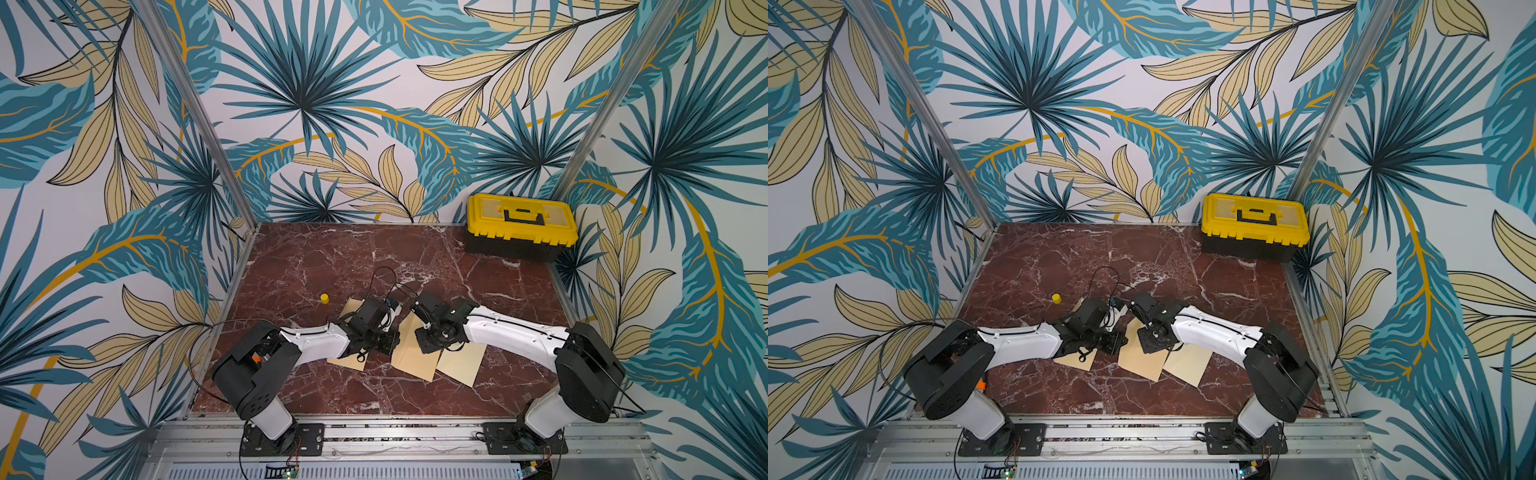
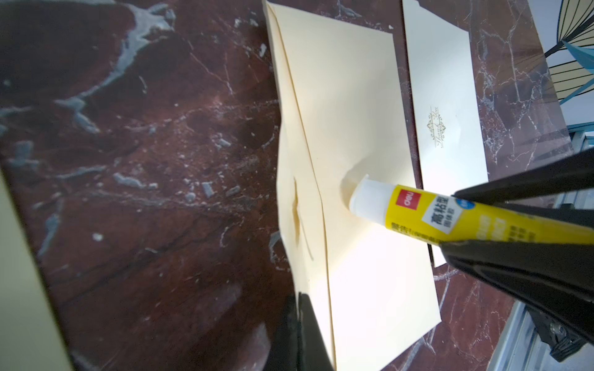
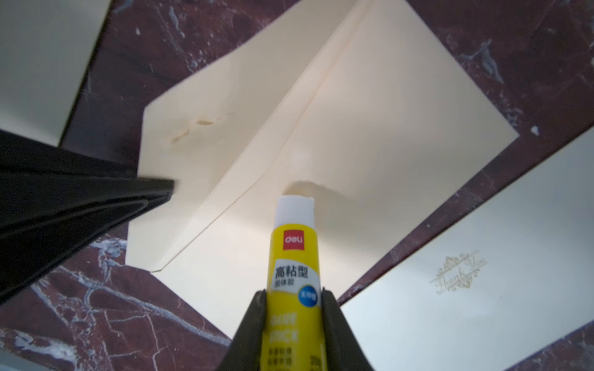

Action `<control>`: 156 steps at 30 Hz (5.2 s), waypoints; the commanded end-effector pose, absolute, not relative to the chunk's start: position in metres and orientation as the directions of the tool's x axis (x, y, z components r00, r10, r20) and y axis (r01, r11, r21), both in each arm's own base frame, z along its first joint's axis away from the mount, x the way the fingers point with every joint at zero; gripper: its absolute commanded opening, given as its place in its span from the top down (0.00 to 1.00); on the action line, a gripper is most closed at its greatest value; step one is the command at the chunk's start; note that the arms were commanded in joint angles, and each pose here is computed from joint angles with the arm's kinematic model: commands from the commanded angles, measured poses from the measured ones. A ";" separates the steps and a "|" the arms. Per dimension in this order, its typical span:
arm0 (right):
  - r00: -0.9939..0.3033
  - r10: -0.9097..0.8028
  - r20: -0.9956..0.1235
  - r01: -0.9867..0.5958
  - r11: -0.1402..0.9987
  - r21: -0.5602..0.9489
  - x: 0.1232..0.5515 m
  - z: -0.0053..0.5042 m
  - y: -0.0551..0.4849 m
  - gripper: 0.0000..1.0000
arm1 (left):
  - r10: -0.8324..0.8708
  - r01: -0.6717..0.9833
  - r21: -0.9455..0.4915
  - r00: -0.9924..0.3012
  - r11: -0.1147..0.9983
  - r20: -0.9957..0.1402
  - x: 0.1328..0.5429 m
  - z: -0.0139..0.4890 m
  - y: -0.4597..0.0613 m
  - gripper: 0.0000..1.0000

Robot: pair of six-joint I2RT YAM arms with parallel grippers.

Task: Seal the envelope with a glue stick
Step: Apply the envelope at the center of the board.

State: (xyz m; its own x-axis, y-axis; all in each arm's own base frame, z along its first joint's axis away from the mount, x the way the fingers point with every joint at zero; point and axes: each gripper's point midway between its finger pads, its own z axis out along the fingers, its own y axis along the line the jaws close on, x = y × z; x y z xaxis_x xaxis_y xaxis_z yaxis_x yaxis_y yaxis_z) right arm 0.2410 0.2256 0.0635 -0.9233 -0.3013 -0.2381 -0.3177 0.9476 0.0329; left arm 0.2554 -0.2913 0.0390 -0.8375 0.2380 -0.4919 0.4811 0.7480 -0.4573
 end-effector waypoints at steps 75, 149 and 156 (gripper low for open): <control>-0.985 -0.163 0.053 -0.170 0.970 -0.176 0.309 0.028 0.196 1.00 | 0.253 0.479 -0.461 -0.846 0.747 -0.469 0.250 0.030 -0.289 1.00; -0.971 -0.211 0.115 -0.196 0.972 0.128 0.282 0.088 0.248 1.00 | 0.253 0.472 -0.460 -0.851 0.752 -0.460 0.250 0.028 -0.289 1.00; -0.953 -0.225 0.201 -0.210 0.973 0.093 0.266 0.067 0.244 1.00 | 0.255 0.474 -0.458 -0.850 0.752 -0.461 0.249 0.028 -0.289 1.00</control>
State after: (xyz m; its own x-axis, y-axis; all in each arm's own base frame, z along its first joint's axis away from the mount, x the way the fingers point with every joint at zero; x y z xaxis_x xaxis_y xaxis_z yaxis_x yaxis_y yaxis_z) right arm 0.2789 0.2454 0.0795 -0.9640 -0.2300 0.1338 -0.2175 0.9708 0.1014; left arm 0.2540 -0.2922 0.0371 -0.8407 0.2418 -0.4845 0.4816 0.7431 -0.4647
